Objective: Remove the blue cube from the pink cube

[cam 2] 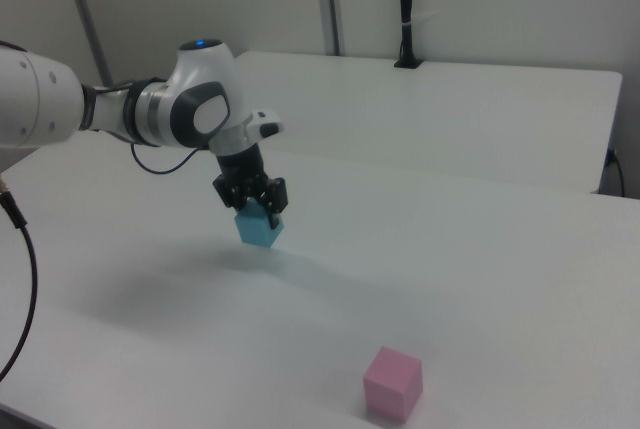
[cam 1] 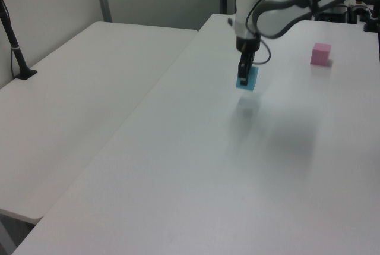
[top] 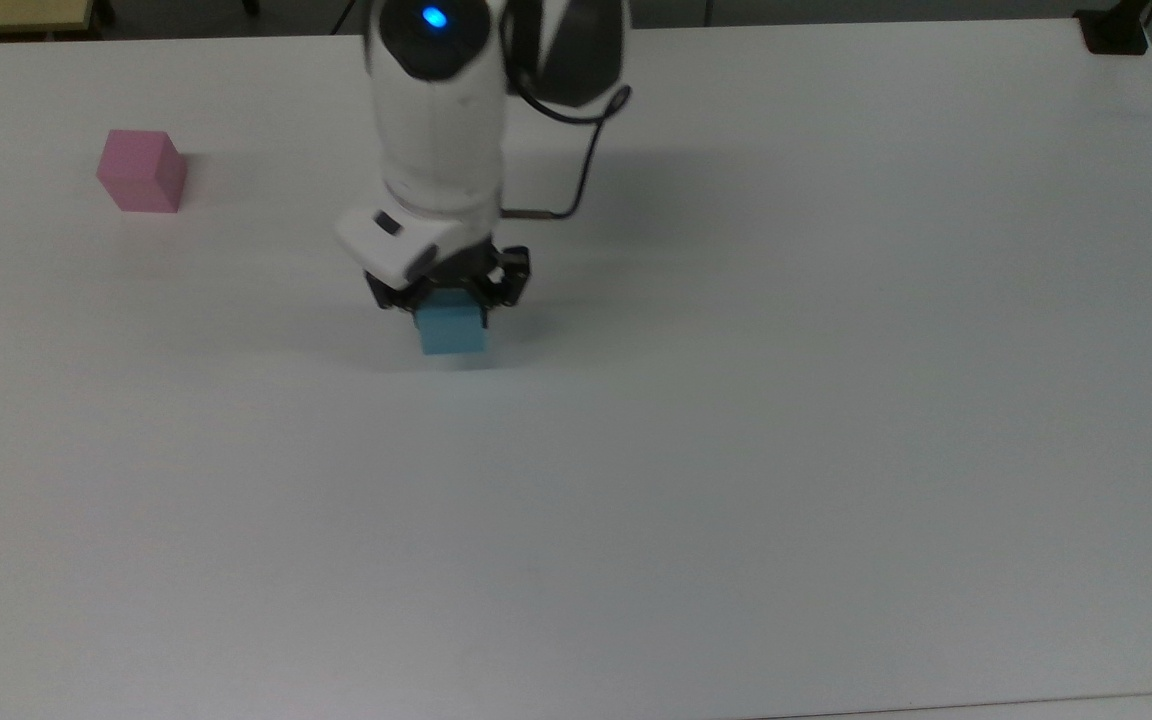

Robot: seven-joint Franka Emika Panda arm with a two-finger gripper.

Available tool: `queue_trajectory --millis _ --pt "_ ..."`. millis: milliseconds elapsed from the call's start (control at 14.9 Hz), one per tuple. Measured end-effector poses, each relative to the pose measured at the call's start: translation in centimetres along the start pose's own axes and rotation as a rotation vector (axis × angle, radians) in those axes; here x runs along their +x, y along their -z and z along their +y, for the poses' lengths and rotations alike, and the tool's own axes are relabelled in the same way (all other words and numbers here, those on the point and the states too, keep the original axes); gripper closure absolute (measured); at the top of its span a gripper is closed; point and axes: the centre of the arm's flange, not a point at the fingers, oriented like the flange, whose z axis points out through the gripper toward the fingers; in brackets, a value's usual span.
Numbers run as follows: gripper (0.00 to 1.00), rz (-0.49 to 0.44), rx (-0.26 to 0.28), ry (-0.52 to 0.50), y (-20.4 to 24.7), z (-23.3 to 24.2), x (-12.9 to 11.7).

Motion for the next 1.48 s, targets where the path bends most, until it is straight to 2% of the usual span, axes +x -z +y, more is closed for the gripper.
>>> queue_trajectory --millis 336,604,672,806,873,940,1209,1343,1477 --pt "0.41 -0.010 -0.025 0.024 -3.8 -5.6 1.5" --pt "0.37 -0.012 -0.029 0.023 -4.3 -6.0 1.7" --pt "0.32 -0.009 -0.030 0.020 -4.1 -5.8 1.8" --pt "0.13 0.008 -0.029 0.013 -3.2 -5.3 2.1" --pt "0.03 0.016 -0.026 0.008 -2.2 -5.0 2.2" --pt "0.00 0.005 -0.020 0.001 -0.8 -4.5 1.9" --pt "0.00 -0.078 0.000 -0.026 6.5 -2.3 -0.7" --pt "0.00 -0.068 -0.009 -0.105 10.5 -1.2 -2.1" --pt "0.00 -0.072 0.006 -0.157 13.7 -0.2 -3.6"
